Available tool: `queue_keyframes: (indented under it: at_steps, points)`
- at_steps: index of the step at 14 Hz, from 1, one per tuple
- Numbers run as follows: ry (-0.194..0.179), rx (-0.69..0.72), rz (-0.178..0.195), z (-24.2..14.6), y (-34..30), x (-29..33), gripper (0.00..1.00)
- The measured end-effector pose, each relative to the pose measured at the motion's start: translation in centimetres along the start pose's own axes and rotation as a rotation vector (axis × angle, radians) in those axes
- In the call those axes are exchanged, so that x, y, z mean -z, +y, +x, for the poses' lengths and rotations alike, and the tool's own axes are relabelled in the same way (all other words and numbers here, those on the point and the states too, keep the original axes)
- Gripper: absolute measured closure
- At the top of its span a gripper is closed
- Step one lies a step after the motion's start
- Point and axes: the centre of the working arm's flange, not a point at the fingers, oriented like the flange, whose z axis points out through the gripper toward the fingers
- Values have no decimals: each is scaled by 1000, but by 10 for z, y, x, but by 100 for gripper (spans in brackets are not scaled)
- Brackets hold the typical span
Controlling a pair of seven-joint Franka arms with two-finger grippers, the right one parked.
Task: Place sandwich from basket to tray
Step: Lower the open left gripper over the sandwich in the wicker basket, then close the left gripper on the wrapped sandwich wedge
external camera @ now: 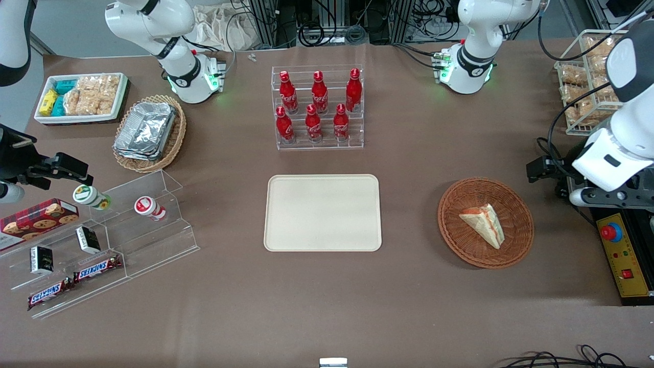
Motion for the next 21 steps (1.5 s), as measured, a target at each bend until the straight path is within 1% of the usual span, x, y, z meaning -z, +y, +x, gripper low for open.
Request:
queue_keyframes:
  at_steps: [1,2,5,6,7,9,11,15,17,19,21]
  points:
    - [2,7,-1,2,0,0,0]
    - [-4,20,-2,3,0,-3,0]
    - [-37,58,-8,11,4,-24,0]
    - [-42,80,-9,14,5,-31,0]
    - [-32,130,-11,19,6,-37,0]
    - [-10,285,-13,29,9,-59,0]
    - [-9,401,-15,32,12,-94,0]
    - [-17,580,-14,22,12,-164,0]
    - [-24,610,-13,16,11,-191,0]
    - [-43,633,-6,13,10,-215,0]
    - [-52,649,19,15,7,-239,0]
